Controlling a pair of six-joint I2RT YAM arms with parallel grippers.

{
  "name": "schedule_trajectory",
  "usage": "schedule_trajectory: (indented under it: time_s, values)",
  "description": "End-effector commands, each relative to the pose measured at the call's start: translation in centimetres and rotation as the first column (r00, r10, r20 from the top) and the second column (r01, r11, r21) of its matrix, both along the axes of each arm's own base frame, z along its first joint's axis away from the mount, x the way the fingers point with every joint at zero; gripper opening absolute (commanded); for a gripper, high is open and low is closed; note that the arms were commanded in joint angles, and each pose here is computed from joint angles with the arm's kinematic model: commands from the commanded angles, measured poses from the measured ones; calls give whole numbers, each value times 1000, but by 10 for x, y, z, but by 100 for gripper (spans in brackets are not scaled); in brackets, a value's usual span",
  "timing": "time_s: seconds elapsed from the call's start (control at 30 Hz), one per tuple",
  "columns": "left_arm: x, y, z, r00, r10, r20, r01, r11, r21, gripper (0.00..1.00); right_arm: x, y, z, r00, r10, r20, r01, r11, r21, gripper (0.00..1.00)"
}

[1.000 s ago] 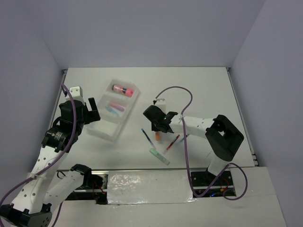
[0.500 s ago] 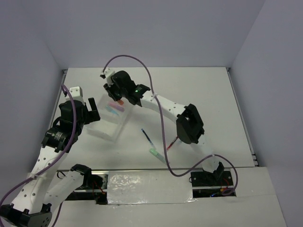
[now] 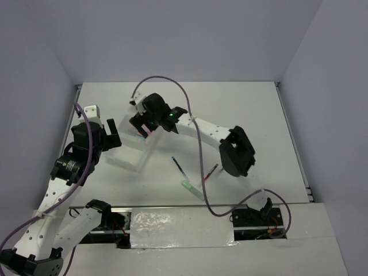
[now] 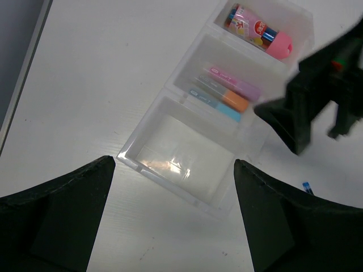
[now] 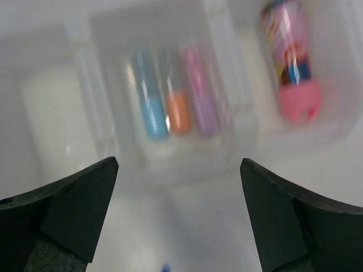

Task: Sort the stationery into containers
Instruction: Place the pen in the storage box, then pick up the pen from the corner of the board.

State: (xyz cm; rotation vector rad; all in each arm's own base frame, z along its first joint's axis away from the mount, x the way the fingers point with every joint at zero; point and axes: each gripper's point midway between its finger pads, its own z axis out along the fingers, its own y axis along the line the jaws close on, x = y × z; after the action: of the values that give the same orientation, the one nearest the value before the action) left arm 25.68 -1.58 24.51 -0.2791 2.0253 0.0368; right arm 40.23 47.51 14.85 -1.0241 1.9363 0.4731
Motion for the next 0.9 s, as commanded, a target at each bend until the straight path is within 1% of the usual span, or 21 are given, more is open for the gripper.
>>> schedule_trajectory:
  time_s: [0.0,0.03,0.07,0.1,0.13,0.17,0.2,0.23,0.27,0.3,0.33,0.43,0.57,0.63,0.87]
  values:
    - [3,3,10,999,9,47,-9,1000,-1,99,-45,-56,90,999,-27,18,25,996,86,96]
    - [3,2,10,999,5,48,-5,1000,-2,99,-73,-63,84,998,46,-44,-42,996,82,93]
    - [3,1,11,999,0,50,0,1000,-4,99,-108,-91,38,982,67,-178,-71,997,-15,86]
    - [3,1,11,999,-1,53,1,1000,-6,99,-132,-108,50,977,75,-201,-74,997,11,83]
    - [3,0,11,999,-8,51,8,1000,-9,99,-160,-131,7,962,37,-269,-59,996,-71,82]
    - [4,-1,12,999,-10,52,11,1000,-11,99,-174,-141,1,953,-16,-302,-5,998,-70,80]
    - [3,-1,11,999,-12,46,12,1000,-10,99,-185,-154,10,955,-42,-292,29,998,-50,80]
    - [3,-2,11,999,-17,47,18,1000,-13,99,-202,-170,-15,943,-77,-325,45,993,-105,80]
    - [3,-2,11,999,-19,47,19,1000,-14,99,-212,-176,-19,930,-104,-353,72,992,-102,80]
    - [4,-2,11,999,-21,45,21,1000,-13,99,-222,-182,-16,929,-103,-355,74,993,-93,79]
    - [4,-2,10,999,-22,42,23,1000,-14,99,-240,-190,-32,918,-104,-382,58,990,-131,79]
    - [4,-2,10,999,-21,41,21,1000,-13,99,-267,-195,-49,912,-70,-405,9,989,-149,80]
    - [4,-1,10,999,-13,45,14,1000,-12,99,-280,-195,-77,905,-85,-418,-5,978,-210,80]
    - [4,-1,9,999,-13,40,14,1000,-11,99,-281,-195,-94,898,-104,-428,-8,968,-252,77]
    - [6,-3,5,999,-21,26,21,1000,-9,99,-271,-196,-120,906,-155,-394,22,947,-321,71]
